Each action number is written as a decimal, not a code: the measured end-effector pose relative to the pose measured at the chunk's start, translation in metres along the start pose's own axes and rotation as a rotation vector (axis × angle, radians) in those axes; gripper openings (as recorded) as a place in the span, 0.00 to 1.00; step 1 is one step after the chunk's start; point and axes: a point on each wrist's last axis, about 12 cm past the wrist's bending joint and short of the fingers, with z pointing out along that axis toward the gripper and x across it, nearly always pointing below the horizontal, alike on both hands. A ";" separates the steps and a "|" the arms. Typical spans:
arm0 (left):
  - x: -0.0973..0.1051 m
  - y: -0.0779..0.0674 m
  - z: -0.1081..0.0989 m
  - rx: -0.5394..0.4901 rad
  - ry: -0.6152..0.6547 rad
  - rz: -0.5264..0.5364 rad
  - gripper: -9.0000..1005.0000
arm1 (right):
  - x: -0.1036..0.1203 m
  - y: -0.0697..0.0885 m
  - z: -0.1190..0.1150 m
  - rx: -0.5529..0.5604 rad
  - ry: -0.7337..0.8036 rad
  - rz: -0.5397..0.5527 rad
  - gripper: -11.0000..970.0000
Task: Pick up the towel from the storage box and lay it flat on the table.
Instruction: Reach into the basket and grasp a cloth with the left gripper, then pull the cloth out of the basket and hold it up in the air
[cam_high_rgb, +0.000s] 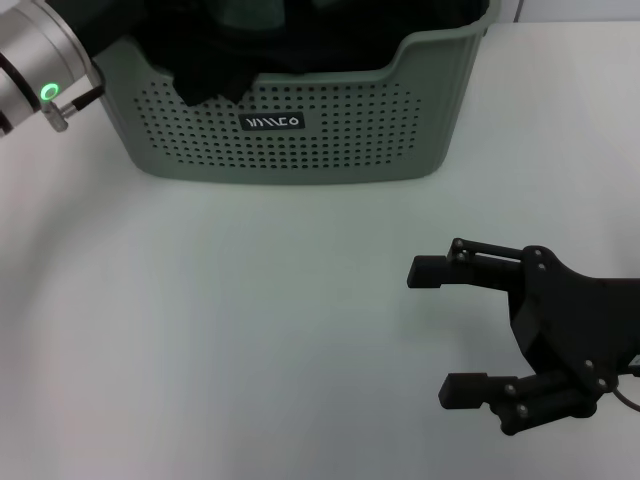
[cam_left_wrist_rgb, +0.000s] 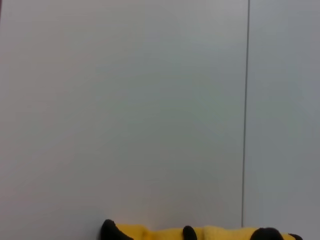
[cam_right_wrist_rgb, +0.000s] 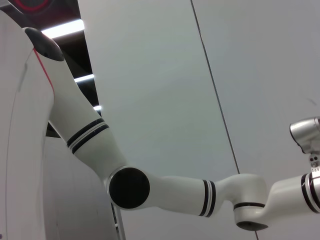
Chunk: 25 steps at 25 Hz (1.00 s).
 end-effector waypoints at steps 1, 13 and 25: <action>0.000 -0.001 0.000 0.004 0.002 0.000 0.40 | 0.000 0.000 0.000 0.000 0.000 0.000 0.87; -0.015 -0.013 -0.017 0.113 -0.180 -0.074 0.02 | 0.002 0.001 -0.003 0.016 -0.012 0.009 0.86; -0.048 -0.044 -0.105 0.353 -0.597 -0.128 0.02 | -0.011 -0.005 -0.008 0.117 -0.135 -0.126 0.85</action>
